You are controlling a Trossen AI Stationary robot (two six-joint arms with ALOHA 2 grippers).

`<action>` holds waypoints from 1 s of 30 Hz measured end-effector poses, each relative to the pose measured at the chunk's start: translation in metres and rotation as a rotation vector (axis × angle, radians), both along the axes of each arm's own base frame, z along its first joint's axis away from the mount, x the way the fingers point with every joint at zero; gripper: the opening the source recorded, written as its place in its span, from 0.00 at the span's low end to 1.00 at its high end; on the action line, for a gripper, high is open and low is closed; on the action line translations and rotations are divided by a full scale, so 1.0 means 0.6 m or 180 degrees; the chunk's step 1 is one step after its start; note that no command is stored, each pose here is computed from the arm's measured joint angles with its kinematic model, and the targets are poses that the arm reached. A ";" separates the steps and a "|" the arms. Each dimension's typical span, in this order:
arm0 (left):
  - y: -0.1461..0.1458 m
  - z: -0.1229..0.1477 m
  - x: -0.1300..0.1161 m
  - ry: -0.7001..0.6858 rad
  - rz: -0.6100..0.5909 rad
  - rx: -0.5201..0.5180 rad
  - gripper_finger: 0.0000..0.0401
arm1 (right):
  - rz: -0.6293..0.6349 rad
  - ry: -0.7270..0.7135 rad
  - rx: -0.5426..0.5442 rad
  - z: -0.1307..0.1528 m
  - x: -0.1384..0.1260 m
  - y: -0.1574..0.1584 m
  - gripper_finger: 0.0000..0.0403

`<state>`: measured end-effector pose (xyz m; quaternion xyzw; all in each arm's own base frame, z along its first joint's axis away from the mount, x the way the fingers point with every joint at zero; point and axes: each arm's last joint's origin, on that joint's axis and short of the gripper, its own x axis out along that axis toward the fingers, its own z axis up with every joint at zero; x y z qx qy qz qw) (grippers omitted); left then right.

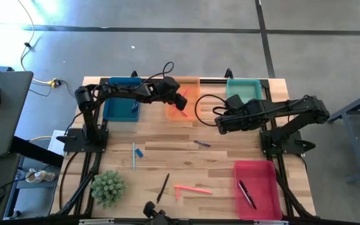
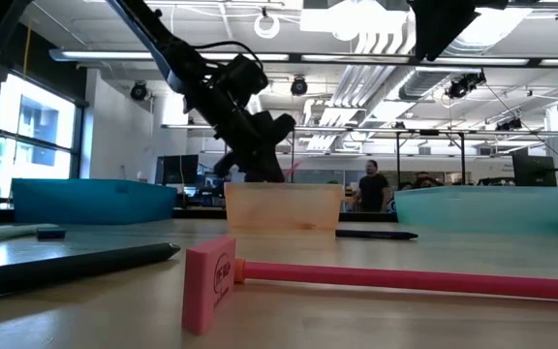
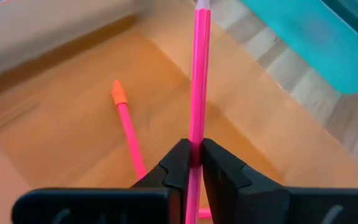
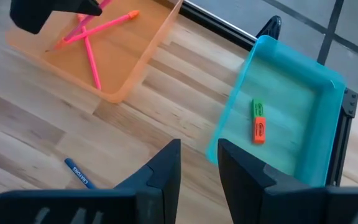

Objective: Sort crayons/erasers/pens/pencils in bins
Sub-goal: Put the pink pencil into the orange bin, then put the blue crayon into the blue bin

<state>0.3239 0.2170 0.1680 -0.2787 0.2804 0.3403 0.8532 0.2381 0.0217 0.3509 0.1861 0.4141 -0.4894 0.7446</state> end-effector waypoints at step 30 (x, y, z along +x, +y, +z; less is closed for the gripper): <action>0.000 0.198 -0.109 -0.0688 -0.0177 0.0475 0.26 | 0.0949 -0.0408 0.0130 0.010 0.048 0.008 0.24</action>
